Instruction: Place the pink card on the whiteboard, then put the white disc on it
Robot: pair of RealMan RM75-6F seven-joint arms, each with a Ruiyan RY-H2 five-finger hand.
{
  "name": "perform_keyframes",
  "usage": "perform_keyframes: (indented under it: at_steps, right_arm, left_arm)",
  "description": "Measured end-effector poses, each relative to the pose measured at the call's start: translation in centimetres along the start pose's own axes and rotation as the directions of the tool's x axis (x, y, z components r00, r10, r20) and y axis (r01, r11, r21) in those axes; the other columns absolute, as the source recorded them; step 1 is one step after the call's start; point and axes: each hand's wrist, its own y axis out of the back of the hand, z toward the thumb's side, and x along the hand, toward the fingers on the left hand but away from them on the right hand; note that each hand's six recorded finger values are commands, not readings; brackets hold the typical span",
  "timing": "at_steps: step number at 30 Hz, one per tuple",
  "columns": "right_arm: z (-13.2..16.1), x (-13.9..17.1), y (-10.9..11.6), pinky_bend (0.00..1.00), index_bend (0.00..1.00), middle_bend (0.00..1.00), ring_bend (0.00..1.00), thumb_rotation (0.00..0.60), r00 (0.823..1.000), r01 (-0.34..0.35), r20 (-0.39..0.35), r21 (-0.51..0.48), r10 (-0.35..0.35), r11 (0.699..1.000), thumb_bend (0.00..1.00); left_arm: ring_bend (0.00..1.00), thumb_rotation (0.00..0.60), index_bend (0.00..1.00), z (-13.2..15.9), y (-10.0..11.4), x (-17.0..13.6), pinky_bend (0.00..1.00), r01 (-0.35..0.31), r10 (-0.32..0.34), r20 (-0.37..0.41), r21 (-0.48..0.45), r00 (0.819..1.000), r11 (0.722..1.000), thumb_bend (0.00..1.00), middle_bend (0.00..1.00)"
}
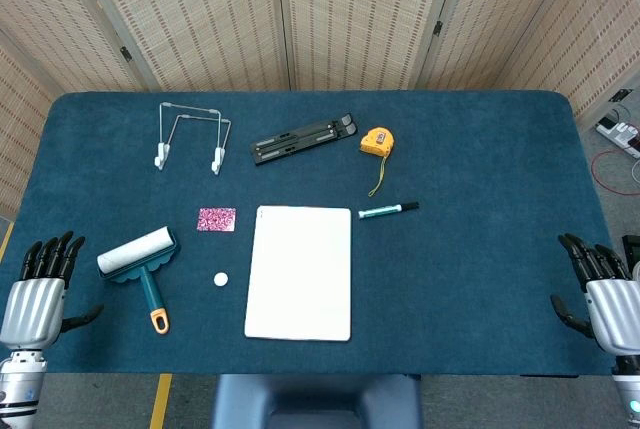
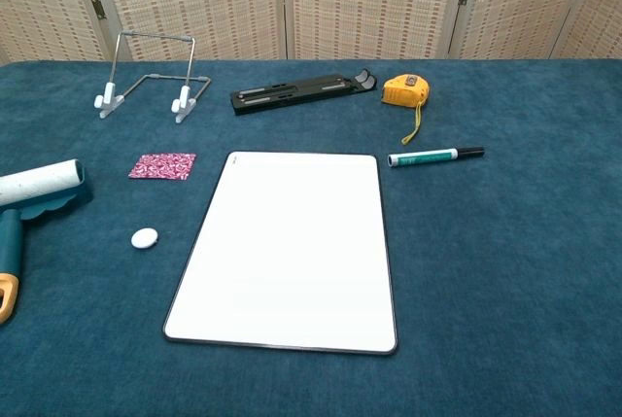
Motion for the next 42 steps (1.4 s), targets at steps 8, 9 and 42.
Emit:
perform_keyframes:
  at_steps: [8, 9, 42]
  right_arm:
    - [-0.2, 0.0, -0.2, 0.12, 0.03, 0.12, 0.18, 0.6, 1.0, -0.008, 0.004, -0.004, 0.008, 1.0, 0.37]
    - [-0.1, 0.0, -0.2, 0.12, 0.03, 0.12, 0.18, 0.6, 1.0, -0.007, 0.002, -0.004, 0.007, 1.0, 0.37]
    - [0.3, 0.3, 1.5, 0.12, 0.03, 0.12, 0.18, 0.6, 0.999, 0.034, -0.018, -0.001, -0.034, 0.999, 0.37]
  left_arm:
    - [0.07, 0.6, 0.09, 0.2, 0.0, -0.1, 0.0, 0.006, -0.006, 0.001, 0.003, 1.0, 1.0, 0.11, 0.08]
    - [0.07, 0.6, 0.09, 0.2, 0.0, -0.1, 0.0, 0.005, -0.005, 0.001, 0.003, 1.0, 1.0, 0.11, 0.08]
    - [0.07, 0.6, 0.18, 10.3, 1.6, 12.0, 0.0, 0.046, -0.065, 0.314, 0.067, 0.947, 0.997, 0.13, 0.08]
